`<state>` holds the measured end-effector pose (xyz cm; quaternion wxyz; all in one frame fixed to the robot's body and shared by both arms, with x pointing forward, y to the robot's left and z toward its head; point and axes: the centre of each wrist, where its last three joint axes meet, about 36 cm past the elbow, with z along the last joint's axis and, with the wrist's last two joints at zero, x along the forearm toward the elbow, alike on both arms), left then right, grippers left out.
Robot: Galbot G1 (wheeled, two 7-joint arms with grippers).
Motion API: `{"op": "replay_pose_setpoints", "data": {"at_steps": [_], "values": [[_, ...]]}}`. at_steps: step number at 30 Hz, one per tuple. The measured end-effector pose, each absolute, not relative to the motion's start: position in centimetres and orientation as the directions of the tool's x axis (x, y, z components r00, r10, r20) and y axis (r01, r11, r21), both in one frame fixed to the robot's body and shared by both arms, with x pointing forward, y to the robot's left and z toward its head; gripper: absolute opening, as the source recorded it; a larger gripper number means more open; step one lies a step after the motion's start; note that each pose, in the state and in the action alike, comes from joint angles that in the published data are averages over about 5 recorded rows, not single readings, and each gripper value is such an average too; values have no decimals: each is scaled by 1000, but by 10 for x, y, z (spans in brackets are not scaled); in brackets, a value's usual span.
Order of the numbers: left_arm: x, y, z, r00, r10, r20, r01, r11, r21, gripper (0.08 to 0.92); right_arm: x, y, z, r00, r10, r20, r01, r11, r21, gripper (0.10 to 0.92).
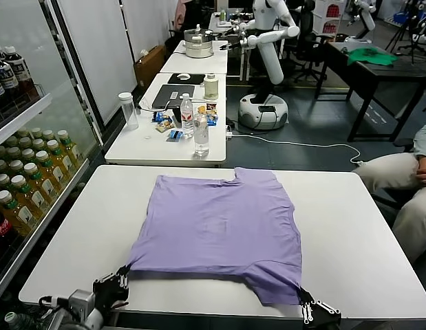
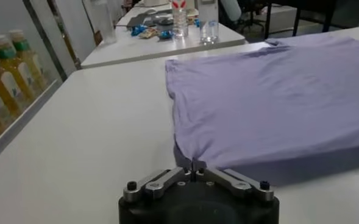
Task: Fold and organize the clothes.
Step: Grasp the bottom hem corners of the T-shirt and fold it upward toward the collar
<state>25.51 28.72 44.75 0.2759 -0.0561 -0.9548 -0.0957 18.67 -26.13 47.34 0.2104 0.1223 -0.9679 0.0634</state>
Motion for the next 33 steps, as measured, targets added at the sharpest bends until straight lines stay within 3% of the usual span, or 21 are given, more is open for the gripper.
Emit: {"op": "replay_pose_setpoints", "data": {"at_steps": [10, 22, 33], "values": [[261, 298, 452, -853, 54, 519, 150, 978, 144, 84, 221, -256, 474, -910, -202, 362, -251, 963, -94, 113], [328, 306, 444, -892, 109, 439, 158, 984, 77, 84, 279, -256, 459, -931, -170, 324, -219, 968, -123, 113], [383, 318, 430, -901, 137, 411, 176, 983, 59, 84, 322, -254, 442, -937, -151, 315, -201, 970, -133, 113]]}}
